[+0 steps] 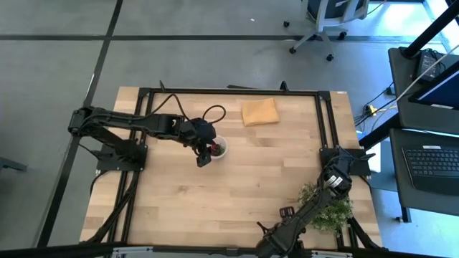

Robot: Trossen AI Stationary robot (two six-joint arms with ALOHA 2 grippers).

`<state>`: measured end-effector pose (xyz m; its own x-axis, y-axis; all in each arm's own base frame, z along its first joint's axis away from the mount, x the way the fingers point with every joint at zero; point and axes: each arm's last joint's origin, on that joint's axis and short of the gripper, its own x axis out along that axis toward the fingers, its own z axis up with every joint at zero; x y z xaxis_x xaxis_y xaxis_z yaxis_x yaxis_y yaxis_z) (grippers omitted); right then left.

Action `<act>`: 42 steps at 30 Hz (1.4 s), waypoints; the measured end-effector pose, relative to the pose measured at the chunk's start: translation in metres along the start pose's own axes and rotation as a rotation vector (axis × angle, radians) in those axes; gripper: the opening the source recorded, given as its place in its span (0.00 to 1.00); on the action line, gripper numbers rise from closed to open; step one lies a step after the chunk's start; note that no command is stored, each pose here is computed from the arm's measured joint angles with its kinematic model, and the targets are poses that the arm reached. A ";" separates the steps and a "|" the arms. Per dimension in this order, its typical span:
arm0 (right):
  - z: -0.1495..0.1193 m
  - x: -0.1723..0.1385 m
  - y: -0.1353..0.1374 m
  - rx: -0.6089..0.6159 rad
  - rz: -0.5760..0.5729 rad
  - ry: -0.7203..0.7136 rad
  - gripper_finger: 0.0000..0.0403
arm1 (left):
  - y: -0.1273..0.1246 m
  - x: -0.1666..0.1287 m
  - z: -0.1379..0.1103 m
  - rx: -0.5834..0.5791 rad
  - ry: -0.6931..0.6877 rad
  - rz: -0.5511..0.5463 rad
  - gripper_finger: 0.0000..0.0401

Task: Pick and placing Produce into tupperware
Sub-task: Put the black cherry into the transparent container

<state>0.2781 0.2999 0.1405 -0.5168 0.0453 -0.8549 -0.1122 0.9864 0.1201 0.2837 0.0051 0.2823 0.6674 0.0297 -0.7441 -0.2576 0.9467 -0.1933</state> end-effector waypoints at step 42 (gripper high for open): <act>-0.010 0.050 0.000 0.081 -0.112 0.113 0.67 | 0.001 0.000 0.000 0.003 -0.009 0.023 0.46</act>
<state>0.2436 0.3001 0.1032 -0.5972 -0.0793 -0.7982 -0.1079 0.9940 -0.0180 0.2838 0.0059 0.2824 0.6673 0.0541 -0.7428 -0.2711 0.9466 -0.1746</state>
